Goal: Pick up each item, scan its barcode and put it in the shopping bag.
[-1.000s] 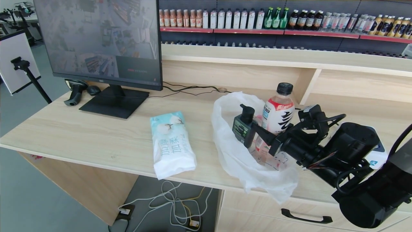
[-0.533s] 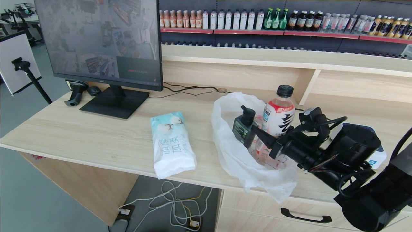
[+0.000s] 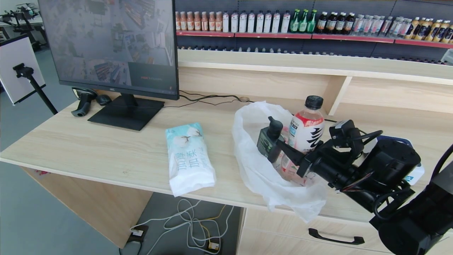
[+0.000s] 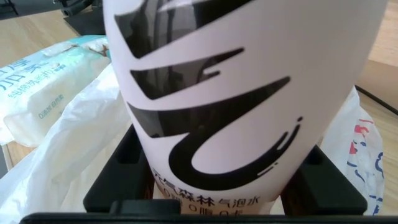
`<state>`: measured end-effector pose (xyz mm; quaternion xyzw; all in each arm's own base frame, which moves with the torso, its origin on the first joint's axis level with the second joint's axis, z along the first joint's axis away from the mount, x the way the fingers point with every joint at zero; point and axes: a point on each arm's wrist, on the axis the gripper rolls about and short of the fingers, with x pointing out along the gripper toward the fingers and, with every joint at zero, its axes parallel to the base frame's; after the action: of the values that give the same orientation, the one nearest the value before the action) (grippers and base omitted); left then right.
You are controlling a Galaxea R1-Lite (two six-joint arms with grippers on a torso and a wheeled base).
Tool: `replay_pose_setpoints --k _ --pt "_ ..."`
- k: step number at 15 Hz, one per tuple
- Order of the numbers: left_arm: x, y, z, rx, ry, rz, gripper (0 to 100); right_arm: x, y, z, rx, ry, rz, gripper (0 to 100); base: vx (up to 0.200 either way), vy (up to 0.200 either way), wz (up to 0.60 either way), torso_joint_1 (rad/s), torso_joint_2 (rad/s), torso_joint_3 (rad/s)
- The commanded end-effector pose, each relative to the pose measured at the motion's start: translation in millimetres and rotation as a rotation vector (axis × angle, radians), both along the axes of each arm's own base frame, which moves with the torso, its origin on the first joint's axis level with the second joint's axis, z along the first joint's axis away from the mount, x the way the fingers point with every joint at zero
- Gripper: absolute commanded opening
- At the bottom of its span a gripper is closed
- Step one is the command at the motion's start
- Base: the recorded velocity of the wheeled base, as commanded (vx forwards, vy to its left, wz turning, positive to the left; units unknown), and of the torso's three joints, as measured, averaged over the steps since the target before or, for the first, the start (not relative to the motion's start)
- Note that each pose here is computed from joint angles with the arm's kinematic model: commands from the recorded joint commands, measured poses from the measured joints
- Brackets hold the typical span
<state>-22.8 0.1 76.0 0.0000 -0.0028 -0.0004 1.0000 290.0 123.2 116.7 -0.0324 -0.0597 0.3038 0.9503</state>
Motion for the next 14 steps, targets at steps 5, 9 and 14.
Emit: replay_pose_setpoints --k 5,9,14 --pt "0 0.0 0.1 0.0 -0.001 0.001 100 3 1 -2 -0.002 0.002 -0.001 0 0.0 0.0 0.0 0.0 0.0 0.0" --pt "0 0.0 0.1 0.0 -0.001 0.001 100 5 1 1 0.003 -0.007 -0.004 0 0.0 0.0 0.0 0.0 0.0 0.0" --pt "0 0.0 0.1 0.0 -0.001 -0.001 100 20 4 20 0.04 -0.099 -0.013 0 0.0 0.0 0.0 0.0 0.0 0.0"
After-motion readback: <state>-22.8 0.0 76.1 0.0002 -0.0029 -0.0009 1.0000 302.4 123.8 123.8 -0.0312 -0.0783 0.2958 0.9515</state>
